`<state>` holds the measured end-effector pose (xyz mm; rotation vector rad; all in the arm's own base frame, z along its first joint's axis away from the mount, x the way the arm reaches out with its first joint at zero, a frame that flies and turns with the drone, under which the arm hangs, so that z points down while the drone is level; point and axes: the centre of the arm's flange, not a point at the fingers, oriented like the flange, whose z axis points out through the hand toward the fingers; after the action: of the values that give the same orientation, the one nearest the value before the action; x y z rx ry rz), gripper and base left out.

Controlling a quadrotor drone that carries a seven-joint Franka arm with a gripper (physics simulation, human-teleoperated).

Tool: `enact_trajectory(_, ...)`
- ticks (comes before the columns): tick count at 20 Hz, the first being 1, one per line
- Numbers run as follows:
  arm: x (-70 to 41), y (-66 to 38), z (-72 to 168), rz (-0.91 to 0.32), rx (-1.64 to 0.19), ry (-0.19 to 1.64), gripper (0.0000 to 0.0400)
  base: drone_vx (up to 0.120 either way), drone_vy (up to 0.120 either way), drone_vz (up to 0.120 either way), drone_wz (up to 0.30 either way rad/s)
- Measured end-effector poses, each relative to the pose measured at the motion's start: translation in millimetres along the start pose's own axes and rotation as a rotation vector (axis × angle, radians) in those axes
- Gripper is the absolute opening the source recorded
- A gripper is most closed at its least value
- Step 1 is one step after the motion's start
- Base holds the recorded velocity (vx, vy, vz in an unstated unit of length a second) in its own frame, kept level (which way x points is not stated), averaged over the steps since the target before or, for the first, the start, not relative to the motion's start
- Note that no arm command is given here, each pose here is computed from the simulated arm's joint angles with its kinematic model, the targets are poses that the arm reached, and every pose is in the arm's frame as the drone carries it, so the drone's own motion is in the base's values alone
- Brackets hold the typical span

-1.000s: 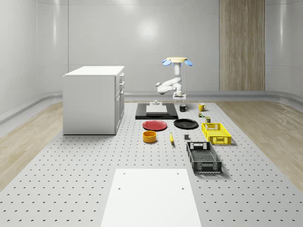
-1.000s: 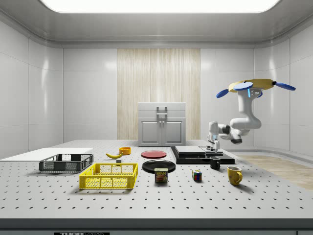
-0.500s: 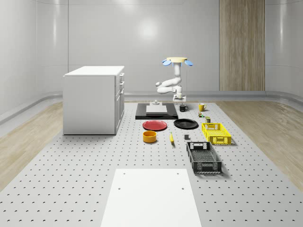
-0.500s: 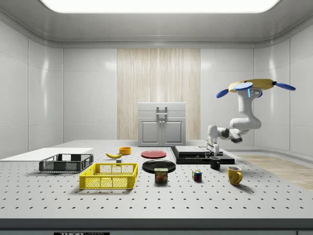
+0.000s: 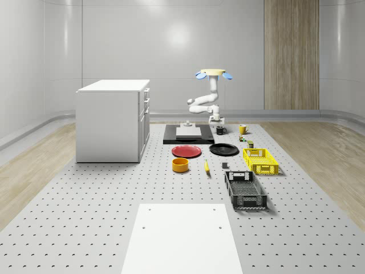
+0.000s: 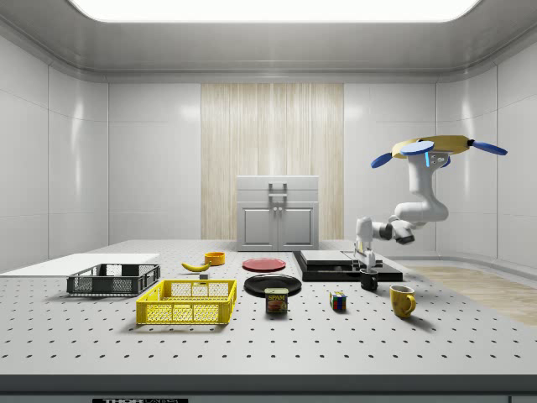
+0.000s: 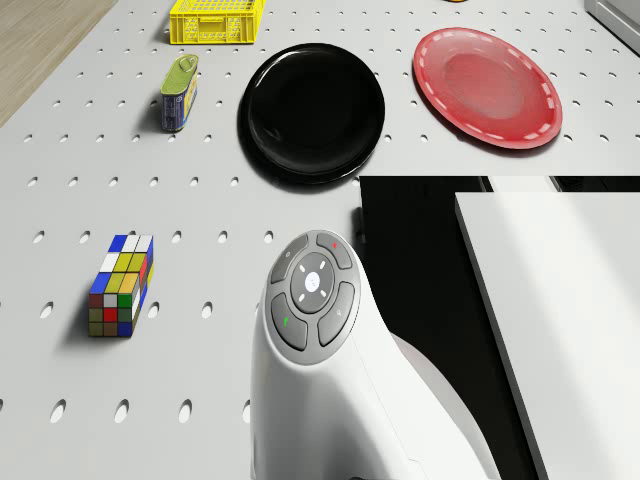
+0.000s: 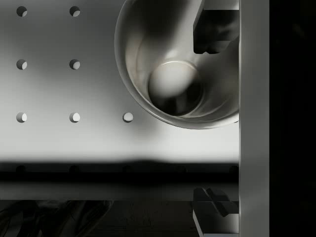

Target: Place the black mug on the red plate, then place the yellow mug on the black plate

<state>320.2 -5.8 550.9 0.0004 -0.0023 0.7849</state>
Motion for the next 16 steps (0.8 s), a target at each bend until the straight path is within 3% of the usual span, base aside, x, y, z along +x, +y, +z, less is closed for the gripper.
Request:
enact_trajectory(11,-0.2,-0.9,14,0.000,0.000,0.000,0.0400,0.000,0.000,0.000,0.000)
enact_trajectory(13,0.0,-0.8,15,0.000,0.000,0.000,0.0286,0.000,0.000,0.000,0.000)
enact_trajectory(16,0.1,-0.7,15,0.000,0.000,0.000,0.0193,0.000,0.000,0.000,0.000)
